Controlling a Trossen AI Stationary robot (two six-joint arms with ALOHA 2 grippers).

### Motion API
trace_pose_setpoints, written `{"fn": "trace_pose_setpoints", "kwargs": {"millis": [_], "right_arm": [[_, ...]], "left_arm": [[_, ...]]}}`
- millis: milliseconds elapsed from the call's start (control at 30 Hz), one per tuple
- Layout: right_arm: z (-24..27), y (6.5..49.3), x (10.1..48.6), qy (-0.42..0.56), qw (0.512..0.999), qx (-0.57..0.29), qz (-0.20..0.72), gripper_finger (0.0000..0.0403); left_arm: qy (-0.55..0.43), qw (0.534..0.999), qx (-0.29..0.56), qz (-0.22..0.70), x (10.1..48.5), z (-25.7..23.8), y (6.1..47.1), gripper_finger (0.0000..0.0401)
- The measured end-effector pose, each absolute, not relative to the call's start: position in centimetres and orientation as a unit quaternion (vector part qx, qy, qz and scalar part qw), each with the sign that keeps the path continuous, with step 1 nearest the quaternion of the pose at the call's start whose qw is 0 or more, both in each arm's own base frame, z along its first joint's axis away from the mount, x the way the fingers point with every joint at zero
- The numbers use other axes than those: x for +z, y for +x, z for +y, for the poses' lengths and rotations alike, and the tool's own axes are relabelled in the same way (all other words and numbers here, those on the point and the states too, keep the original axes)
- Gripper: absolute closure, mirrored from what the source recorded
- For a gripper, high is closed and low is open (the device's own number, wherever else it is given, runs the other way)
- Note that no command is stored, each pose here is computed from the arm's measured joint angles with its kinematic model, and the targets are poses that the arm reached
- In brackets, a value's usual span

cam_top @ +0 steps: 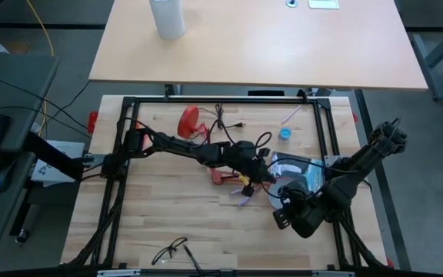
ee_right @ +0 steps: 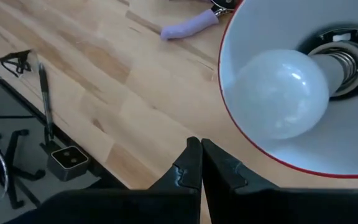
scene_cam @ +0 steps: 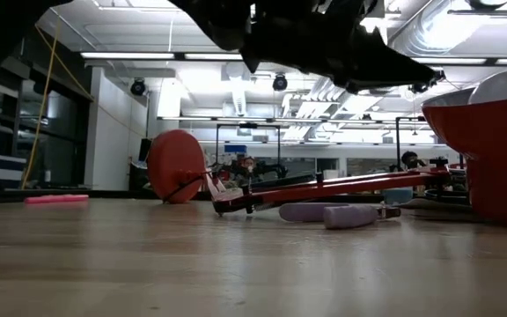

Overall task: Screw lightbulb
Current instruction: Insert the lightbulb into the desk lamp

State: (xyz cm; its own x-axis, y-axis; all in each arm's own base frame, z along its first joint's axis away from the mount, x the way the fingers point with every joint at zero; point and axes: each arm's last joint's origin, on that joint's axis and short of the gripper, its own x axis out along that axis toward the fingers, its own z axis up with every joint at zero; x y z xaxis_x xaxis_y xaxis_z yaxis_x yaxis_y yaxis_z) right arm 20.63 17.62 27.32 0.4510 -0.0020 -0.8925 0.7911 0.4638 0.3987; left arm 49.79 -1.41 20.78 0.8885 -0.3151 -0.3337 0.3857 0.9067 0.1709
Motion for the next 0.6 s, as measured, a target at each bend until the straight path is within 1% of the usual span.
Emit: {"fn": "trace_pose_setpoints", "kwargs": {"millis": [167, 233, 433, 600], "right_arm": [[17.1, 20.6, 27.1, 0.433, 0.721, -0.293, 0.455, 0.0403], [16.8, 20.8, 27.1, 0.432, 0.717, -0.302, 0.456, 0.0403], [15.9, 21.4, 27.0, 0.423, 0.709, -0.291, 0.483, 0.0403], [15.7, 21.4, 26.9, 0.418, 0.704, -0.297, 0.491, 0.0403]], "left_arm": [[0.118, 0.968, -0.177, 0.130, 20.7, -1.4, 50.1, 0.0401], [0.117, 0.968, -0.176, 0.137, 19.9, -1.5, 50.3, 0.0401], [0.121, 0.968, -0.180, 0.122, 19.6, -2.2, 50.5, 0.0401], [0.125, 0.968, -0.177, 0.129, 19.0, -2.3, 50.6, 0.0401]]}}
